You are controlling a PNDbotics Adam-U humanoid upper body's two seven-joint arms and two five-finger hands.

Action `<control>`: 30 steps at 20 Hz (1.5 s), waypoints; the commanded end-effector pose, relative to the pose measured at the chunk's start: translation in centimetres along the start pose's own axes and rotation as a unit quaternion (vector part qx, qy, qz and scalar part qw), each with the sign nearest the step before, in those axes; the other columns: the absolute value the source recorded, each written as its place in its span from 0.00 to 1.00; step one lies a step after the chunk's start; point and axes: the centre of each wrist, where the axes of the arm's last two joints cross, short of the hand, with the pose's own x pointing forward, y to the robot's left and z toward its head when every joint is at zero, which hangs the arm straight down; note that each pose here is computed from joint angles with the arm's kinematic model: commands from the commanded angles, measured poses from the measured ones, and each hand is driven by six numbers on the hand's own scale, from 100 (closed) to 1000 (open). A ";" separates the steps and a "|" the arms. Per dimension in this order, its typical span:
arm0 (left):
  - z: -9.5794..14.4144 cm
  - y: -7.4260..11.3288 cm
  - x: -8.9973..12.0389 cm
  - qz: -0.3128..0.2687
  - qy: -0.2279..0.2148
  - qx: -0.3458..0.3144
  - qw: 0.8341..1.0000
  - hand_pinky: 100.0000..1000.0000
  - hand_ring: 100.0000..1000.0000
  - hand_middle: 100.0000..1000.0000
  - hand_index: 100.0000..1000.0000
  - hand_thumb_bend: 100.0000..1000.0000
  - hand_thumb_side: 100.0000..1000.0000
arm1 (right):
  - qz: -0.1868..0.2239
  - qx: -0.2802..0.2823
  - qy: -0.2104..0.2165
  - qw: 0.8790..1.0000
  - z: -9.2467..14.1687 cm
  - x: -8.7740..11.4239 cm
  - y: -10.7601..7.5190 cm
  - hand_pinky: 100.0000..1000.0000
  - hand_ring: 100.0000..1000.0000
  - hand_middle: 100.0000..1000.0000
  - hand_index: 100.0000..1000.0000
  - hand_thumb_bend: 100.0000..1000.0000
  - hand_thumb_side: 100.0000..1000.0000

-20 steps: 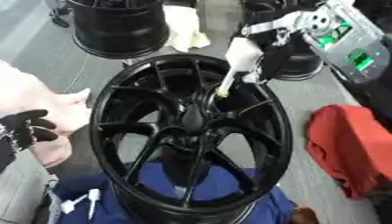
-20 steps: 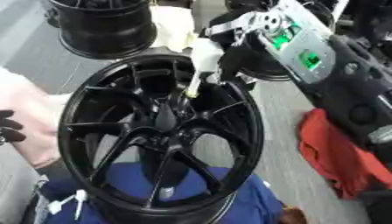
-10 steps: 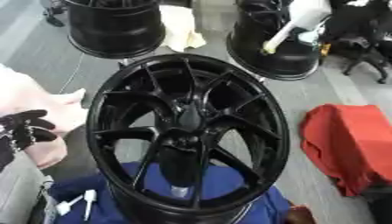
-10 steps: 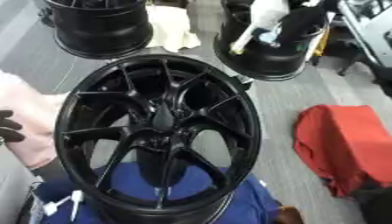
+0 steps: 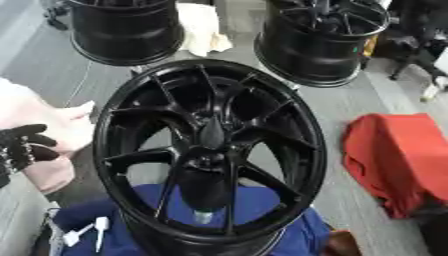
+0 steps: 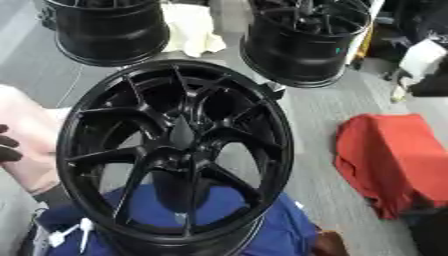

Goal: Pull the pin out of the wheel hub.

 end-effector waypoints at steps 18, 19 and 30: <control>0.5 0.8 -0.3 -0.034 -0.003 0.011 0.999 0.81 0.68 0.66 0.87 0.00 0.84 | -0.266 -0.246 -0.106 0.926 4.3 4.2 12.5 0.64 0.67 0.69 0.84 0.18 0.31; 0.7 1.1 -0.6 -0.041 -0.001 0.014 0.999 0.81 0.68 0.65 0.87 0.00 0.84 | -0.285 -0.239 -0.112 0.921 4.7 4.7 13.5 0.64 0.66 0.67 0.83 0.17 0.32; 3.9 2.2 -8.4 -0.071 0.036 0.029 0.996 0.81 0.67 0.65 0.86 0.00 0.84 | -0.404 -0.157 -0.098 0.896 7.7 4.2 22.5 0.62 0.62 0.62 0.80 0.11 0.40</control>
